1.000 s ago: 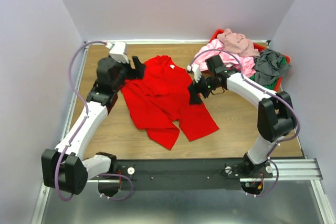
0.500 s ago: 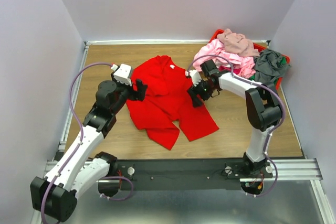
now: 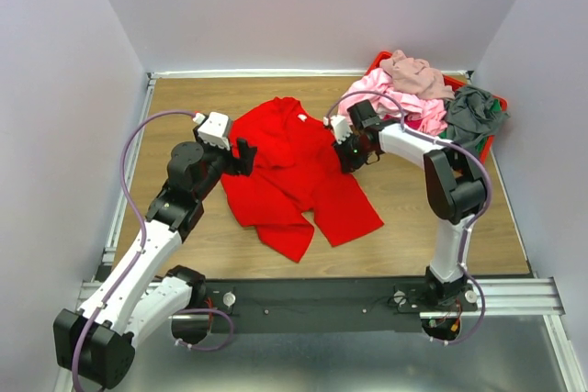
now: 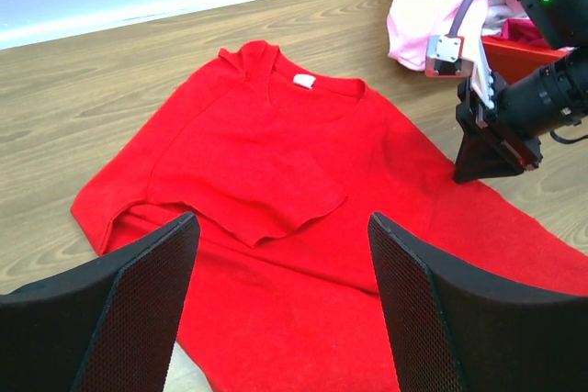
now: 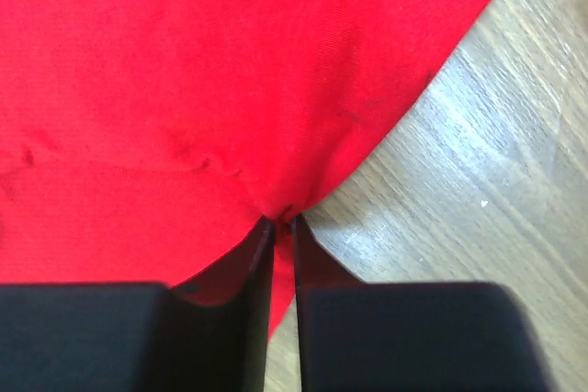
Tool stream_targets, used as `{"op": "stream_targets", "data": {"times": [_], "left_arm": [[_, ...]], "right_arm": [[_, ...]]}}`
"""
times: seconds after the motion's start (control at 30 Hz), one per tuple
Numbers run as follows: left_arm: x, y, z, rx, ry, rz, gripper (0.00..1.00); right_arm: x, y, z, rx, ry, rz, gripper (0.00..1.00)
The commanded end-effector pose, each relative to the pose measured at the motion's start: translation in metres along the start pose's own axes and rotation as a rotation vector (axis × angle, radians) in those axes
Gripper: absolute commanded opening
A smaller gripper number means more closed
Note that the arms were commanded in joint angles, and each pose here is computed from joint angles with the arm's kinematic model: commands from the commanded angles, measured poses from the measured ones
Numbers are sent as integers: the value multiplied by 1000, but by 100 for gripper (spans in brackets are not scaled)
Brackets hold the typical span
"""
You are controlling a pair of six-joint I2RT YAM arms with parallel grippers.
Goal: Fold and stack the t-shirts
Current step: Flatten the tshirt out
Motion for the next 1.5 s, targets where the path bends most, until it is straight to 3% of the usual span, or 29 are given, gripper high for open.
{"op": "stream_targets", "data": {"times": [0.0, 0.1, 0.4, 0.47, 0.5, 0.53, 0.57, 0.67, 0.7, 0.87, 1.0, 1.33, 1.47], "left_arm": [[-1, -5, -4, -11, -19, 26, 82], [-1, -13, -1, -14, -11, 80, 82], [-16, -59, 33, -21, 145, 346, 74], [-22, -73, 44, -31, 192, 398, 70], [-23, -80, 49, -38, 213, 421, 69], [-25, -92, 62, -54, 253, 454, 69], [-27, -103, 61, -71, 255, 479, 67], [-35, -127, 75, -131, 293, 517, 67], [-39, -130, 77, -146, 296, 507, 67], [-63, -149, 98, -257, 335, 480, 67], [-83, -149, 115, -336, 355, 415, 65], [-114, -145, 165, -494, 465, 286, 59], [-119, -133, 189, -549, 528, 217, 54]], "right_arm": [[-1, 9, 27, -3, 75, -5, 12], [18, 12, 44, 37, 112, 40, 1], [81, 69, 152, 236, 341, -24, 1], [91, 73, 151, 245, 307, -1, 14], [94, 76, 153, 238, 302, 1, 26], [96, 77, 149, 238, 283, 5, 55], [102, 75, 141, 239, 251, 28, 67], [115, 64, 109, 233, 153, 78, 96], [118, 62, 100, 235, 126, 82, 99], [133, 45, 32, 170, -119, 1, 100], [136, 24, 12, 78, -234, -81, 100], [163, -14, 48, -153, -419, -40, 100], [158, -8, 60, -171, -411, -37, 100]]}}
Point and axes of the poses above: each gripper's point midway between its finger pads, its own x axis back along the fingers, its own y axis along the line the jaws close on, z = x × y, the point moved 1 cm from there along x, back along the fingers, and after that the axes turned 13 degrees about x, right-handed, at the moved point
